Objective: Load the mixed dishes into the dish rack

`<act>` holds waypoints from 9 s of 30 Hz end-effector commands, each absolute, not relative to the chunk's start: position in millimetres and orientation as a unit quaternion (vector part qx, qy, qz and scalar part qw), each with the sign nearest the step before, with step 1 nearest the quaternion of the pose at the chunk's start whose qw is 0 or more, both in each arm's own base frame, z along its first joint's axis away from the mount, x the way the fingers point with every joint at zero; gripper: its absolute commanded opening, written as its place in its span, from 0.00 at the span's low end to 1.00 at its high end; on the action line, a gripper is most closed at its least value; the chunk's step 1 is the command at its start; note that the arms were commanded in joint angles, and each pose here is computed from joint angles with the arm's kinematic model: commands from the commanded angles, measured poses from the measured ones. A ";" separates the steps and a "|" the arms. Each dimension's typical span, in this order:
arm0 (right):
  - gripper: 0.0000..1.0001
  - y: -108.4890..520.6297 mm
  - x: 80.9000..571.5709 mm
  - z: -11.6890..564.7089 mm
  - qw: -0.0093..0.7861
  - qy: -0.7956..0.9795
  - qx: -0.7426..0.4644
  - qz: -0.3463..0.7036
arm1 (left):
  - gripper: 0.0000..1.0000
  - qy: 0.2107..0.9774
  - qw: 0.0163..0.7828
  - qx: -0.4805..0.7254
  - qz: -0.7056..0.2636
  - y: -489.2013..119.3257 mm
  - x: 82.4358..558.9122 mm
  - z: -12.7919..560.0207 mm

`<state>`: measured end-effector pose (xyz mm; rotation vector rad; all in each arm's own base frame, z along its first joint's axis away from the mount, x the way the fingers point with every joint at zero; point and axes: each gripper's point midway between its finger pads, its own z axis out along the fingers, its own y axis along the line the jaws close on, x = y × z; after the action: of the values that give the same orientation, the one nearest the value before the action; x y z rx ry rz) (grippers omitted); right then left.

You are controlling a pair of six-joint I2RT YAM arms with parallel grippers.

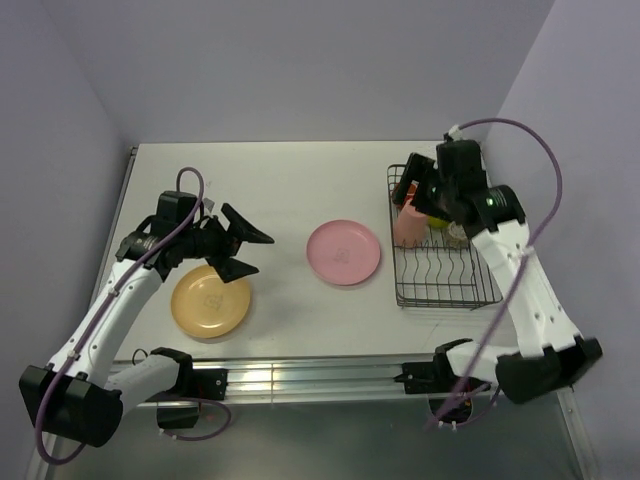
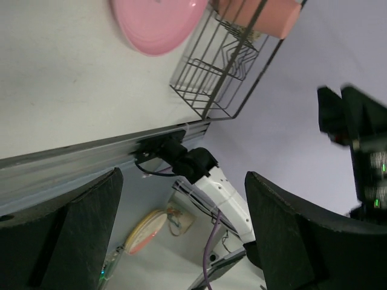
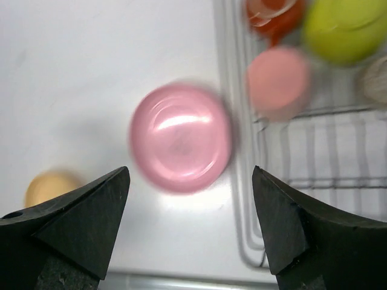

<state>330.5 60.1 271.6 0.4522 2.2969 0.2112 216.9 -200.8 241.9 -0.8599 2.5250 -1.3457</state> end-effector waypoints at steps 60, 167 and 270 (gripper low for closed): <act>0.84 84.7 106.7 268.4 0.338 0.891 0.180 0.244 | 0.75 0.976 0.042 -0.171 -0.127 -283.5 329.9 10.7; 0.00 253.1 156.3 221.4 0.449 0.751 -0.394 -0.279 | 0.01 0.925 -0.030 0.021 -0.377 -296.1 192.3 197.3; 0.00 36.5 251.5 275.2 0.437 0.884 0.023 0.167 | 0.70 0.902 0.337 -0.083 -0.258 -175.0 263.3 217.8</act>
<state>242.0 25.5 259.6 0.1178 2.2885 0.3122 258.8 -175.1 206.4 -0.3080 2.4247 -0.6915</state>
